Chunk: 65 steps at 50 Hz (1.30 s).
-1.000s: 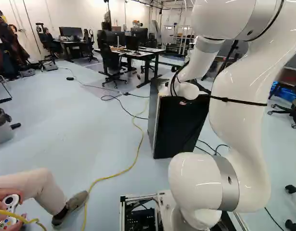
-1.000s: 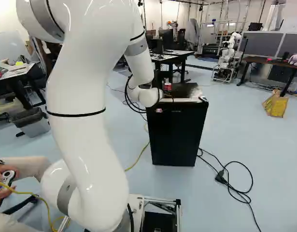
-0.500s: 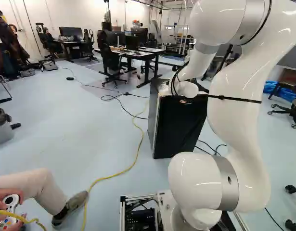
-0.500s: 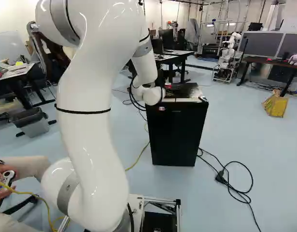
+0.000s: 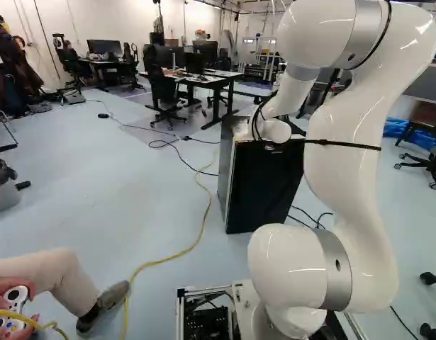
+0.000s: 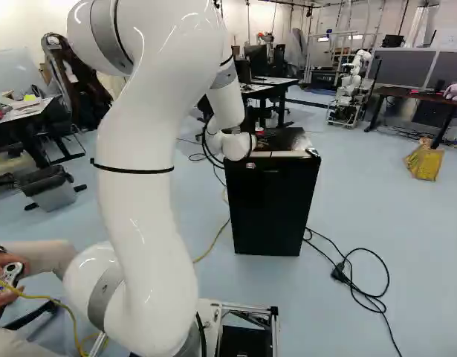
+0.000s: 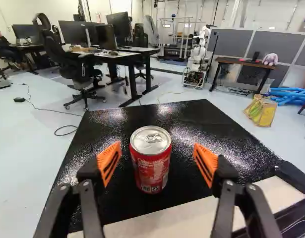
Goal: Grab a drink from the fridge
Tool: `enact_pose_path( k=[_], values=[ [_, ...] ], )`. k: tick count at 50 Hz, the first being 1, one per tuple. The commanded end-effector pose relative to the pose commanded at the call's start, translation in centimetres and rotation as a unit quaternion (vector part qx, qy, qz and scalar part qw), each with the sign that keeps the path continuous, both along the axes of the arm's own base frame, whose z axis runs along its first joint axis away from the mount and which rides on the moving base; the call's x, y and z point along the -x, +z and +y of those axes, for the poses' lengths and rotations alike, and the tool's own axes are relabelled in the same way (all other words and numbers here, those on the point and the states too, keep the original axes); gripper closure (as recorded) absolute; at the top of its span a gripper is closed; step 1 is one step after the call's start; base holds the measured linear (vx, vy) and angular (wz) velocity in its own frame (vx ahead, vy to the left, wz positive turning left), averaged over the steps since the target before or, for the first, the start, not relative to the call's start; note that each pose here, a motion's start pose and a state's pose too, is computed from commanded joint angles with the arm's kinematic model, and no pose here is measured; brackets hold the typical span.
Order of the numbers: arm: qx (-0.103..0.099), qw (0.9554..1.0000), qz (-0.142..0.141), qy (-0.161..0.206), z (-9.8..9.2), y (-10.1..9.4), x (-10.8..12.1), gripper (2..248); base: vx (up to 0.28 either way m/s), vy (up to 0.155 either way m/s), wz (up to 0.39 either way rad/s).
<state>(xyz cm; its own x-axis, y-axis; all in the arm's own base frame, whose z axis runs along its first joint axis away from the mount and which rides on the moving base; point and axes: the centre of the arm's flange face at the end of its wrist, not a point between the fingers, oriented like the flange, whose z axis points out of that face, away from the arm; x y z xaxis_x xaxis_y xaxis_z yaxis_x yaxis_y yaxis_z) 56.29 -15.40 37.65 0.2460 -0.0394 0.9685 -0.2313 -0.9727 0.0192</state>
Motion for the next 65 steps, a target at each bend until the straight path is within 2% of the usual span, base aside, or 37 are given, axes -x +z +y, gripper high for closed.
enact_pose_path(
  k=[1, 5, 6, 10, 11, 15, 16, 27, 56, 65],
  values=[
    [0.000, 1.0000, 0.000, 0.000, 0.0, 0.0, 0.0, 57, 0.000, 0.000, 0.000],
    [0.000, 1.0000, 0.000, 0.000, 0.0, 0.0, 0.0, 57, 0.000, 0.000, 0.000],
    [0.000, 1.0000, 0.000, 0.000, 0.0, 0.0, 0.0, 95, 0.000, 0.000, 0.000],
    [0.000, 1.0000, 0.000, 0.000, 0.0, 0.0, 0.0, 95, 0.000, 0.000, 0.000],
    [0.000, 1.0000, 0.000, 0.000, 0.0, 0.0, 0.0, 132, 0.000, 0.000, 0.000],
    [0.000, 1.0000, 0.000, 0.000, 0.0, 0.0, 0.0, 132, 0.000, 0.000, 0.000],
    [0.000, 1.0000, 0.000, 0.000, 0.0, 0.0, 0.0, 156, 0.000, 0.000, 0.000],
    [0.001, 1.0000, -0.003, 0.000, 0.0, 0.4, 0.0, 157, 0.000, 0.000, 0.000],
    [0.008, 0.9996, -0.029, 0.000, 0.1, 3.5, 0.2, 157, 0.000, 0.000, 0.000],
    [0.008, 0.9995, -0.030, 0.000, 0.1, 3.7, 0.3, 157, 0.000, 0.000, 0.000]
  ],
)
